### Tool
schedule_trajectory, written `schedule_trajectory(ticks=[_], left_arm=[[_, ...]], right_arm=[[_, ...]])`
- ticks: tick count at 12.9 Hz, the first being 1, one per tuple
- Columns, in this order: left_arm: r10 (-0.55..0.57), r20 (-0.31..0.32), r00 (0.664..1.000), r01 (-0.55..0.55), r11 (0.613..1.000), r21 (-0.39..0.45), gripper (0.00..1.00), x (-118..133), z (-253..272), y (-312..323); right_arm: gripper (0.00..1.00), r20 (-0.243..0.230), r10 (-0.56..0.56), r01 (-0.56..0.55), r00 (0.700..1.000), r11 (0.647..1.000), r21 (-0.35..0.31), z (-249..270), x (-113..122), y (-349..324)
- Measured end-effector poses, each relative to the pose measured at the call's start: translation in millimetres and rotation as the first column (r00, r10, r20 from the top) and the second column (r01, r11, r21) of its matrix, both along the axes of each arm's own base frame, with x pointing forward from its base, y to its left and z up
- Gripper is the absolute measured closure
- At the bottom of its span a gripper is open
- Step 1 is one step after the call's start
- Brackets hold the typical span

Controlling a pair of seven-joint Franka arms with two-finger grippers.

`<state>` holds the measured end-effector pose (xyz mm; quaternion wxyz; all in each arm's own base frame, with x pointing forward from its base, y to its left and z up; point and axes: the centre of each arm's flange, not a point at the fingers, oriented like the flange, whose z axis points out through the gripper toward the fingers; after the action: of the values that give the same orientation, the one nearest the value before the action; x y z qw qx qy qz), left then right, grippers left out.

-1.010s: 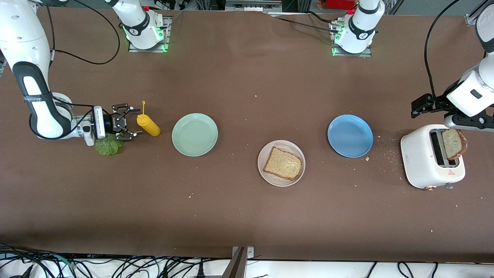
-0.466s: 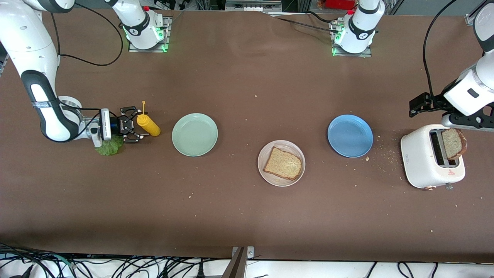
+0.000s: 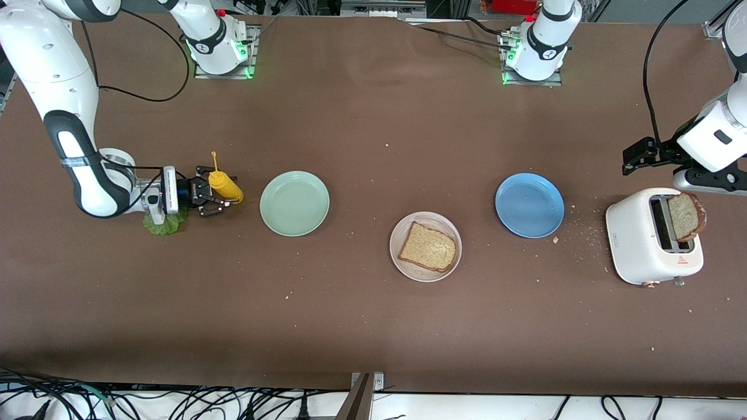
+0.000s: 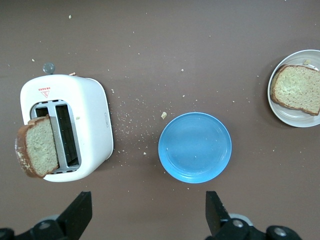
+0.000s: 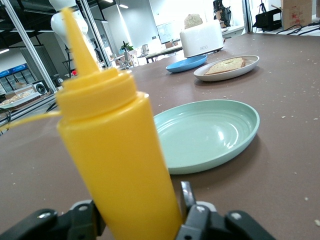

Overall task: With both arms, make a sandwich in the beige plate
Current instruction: 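Grasp the yellow bottle with the right gripper and lift it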

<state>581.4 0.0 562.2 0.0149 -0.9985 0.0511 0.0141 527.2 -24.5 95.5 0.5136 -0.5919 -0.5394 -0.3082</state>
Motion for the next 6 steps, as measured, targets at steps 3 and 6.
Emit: schedule_trajectory(ticks=[3,6], left_arm=[[0.003,-0.001,1.000,-0.003,1.000,0.000,0.00,0,0,2],[0.002,-0.004,1.000,-0.002,1.000,0.000,0.00,0,0,1]], right_arm=[[0.73,0.042,0.002,0.000,0.999,1.000,-0.029,9,16,1],[0.78,0.028,0.007,-0.003,1.000,0.987,-0.158,63,66,25]])
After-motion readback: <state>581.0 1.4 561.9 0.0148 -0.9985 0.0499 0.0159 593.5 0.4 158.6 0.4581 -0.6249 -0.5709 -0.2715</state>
